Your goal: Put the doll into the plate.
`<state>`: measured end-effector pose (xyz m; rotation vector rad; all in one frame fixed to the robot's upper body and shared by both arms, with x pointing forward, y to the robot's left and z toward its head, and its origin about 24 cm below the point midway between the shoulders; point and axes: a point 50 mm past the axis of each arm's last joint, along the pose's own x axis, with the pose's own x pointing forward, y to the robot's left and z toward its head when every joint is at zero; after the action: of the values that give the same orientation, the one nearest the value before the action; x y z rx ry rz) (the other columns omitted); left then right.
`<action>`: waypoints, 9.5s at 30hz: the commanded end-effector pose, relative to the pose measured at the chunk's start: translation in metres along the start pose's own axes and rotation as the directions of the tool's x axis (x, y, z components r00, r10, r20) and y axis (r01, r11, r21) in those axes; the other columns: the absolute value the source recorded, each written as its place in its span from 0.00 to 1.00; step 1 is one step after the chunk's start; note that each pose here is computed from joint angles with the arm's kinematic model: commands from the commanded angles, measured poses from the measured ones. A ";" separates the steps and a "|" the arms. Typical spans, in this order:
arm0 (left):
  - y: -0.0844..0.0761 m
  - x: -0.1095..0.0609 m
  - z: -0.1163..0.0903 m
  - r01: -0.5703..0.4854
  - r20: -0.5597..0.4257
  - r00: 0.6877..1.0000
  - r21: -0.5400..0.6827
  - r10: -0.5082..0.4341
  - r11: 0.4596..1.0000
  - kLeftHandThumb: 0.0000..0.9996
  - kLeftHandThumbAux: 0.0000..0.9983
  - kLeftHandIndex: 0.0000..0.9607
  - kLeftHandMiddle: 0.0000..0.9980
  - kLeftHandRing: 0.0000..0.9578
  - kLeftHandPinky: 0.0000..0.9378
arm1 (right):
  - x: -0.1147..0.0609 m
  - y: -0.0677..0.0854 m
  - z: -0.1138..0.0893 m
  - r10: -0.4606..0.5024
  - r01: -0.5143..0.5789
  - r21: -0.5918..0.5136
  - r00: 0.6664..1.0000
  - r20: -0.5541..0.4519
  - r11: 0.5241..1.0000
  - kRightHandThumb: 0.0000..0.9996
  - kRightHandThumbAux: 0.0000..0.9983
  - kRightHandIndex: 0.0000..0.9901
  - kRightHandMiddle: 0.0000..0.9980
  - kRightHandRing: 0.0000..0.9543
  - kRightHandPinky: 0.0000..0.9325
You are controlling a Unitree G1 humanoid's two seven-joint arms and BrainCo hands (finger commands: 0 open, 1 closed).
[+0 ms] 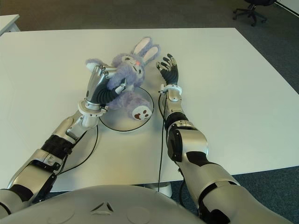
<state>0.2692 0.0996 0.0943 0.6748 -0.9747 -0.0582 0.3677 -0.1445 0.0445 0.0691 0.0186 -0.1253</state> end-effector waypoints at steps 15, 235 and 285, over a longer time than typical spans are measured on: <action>-0.008 -0.013 0.001 0.029 -0.051 0.998 -0.020 -0.030 0.999 0.56 0.60 0.80 0.87 0.90 0.93 | -0.043 -0.013 -0.074 -0.041 0.047 0.013 0.953 -0.301 0.999 0.50 0.76 0.10 0.18 0.19 0.24; 0.013 -0.023 -0.013 0.248 -0.006 0.968 -0.152 -0.252 0.957 0.00 0.23 0.00 0.06 0.02 0.00 | -0.040 -0.005 -0.071 -0.025 0.033 0.022 0.954 -0.298 0.999 0.52 0.77 0.10 0.18 0.21 0.27; 0.015 -0.024 -0.017 -0.001 -0.067 0.998 -0.153 -0.010 0.988 0.00 0.28 0.00 0.09 0.07 0.00 | -0.041 -0.005 -0.072 -0.017 0.022 0.012 0.956 -0.294 1.000 0.44 0.78 0.10 0.17 0.20 0.26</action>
<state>0.2654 0.1260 0.0851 0.5499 -0.9305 -0.1322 0.3669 -0.1406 0.0428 0.0940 0.0246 -0.1213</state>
